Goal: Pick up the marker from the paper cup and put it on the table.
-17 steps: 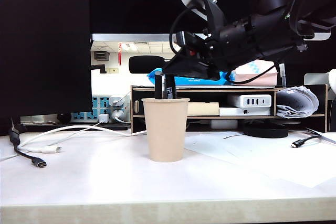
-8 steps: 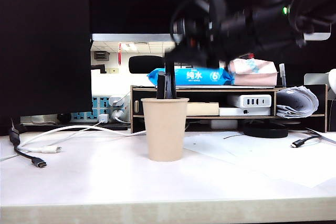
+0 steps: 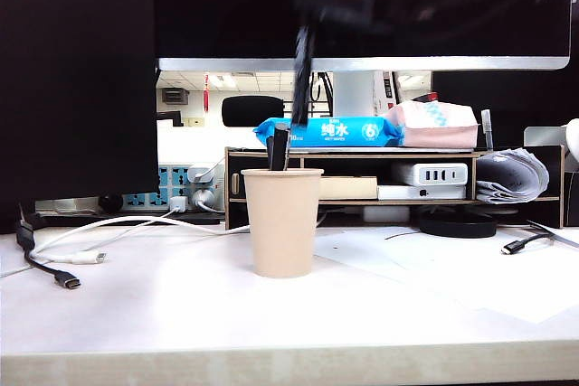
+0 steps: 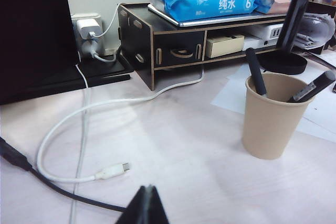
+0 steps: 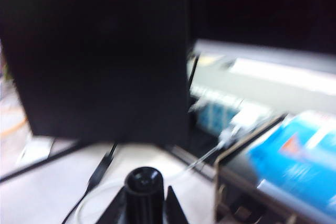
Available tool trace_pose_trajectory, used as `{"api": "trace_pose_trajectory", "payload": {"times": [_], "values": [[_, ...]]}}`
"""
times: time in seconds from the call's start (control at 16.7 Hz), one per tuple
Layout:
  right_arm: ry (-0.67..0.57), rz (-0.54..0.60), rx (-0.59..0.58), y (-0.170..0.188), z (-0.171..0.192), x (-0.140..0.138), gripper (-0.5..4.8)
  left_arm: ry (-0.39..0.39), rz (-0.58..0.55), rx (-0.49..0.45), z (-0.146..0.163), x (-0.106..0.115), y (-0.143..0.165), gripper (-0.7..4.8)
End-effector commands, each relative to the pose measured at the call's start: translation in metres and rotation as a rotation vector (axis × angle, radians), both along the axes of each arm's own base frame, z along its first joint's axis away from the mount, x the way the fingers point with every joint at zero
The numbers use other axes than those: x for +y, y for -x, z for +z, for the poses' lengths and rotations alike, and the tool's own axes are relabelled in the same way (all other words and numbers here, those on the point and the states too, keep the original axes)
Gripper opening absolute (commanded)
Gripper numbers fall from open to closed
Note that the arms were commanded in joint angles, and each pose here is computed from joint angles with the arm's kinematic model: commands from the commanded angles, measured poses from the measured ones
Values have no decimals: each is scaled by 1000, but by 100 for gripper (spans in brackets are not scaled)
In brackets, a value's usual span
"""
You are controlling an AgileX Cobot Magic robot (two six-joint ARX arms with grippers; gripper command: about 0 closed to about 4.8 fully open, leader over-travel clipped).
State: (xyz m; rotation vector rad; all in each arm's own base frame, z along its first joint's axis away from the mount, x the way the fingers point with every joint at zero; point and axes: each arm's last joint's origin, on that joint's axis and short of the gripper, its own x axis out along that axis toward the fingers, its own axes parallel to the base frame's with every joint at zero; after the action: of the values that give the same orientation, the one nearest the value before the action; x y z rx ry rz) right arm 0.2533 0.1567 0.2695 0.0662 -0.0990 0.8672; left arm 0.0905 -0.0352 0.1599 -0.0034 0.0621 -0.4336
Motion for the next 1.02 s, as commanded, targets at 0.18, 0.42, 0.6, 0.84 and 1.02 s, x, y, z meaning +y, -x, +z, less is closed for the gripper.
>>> {"api": "trace_pose_trajectory", "payload": {"times": [0.18, 0.42, 0.6, 0.84, 1.02], "values": [[26, -256, 145, -11, 2, -44, 39, -3, -2, -13, 1, 0, 0, -5], [45, -398, 526, -39, -6, -80, 39, -4, -2, -10, 1, 0, 0, -5], [-123, -318, 760, -60, -27, -93, 40, -4, -2, -10, 1, 0, 0, -6], [-364, -144, 1056, -87, -72, -111, 40, -4, -2, -10, 1, 0, 0, -6], [-384, -141, 1138, -95, -94, -114, 40, -4, -2, -10, 1, 0, 0, -5]]}}
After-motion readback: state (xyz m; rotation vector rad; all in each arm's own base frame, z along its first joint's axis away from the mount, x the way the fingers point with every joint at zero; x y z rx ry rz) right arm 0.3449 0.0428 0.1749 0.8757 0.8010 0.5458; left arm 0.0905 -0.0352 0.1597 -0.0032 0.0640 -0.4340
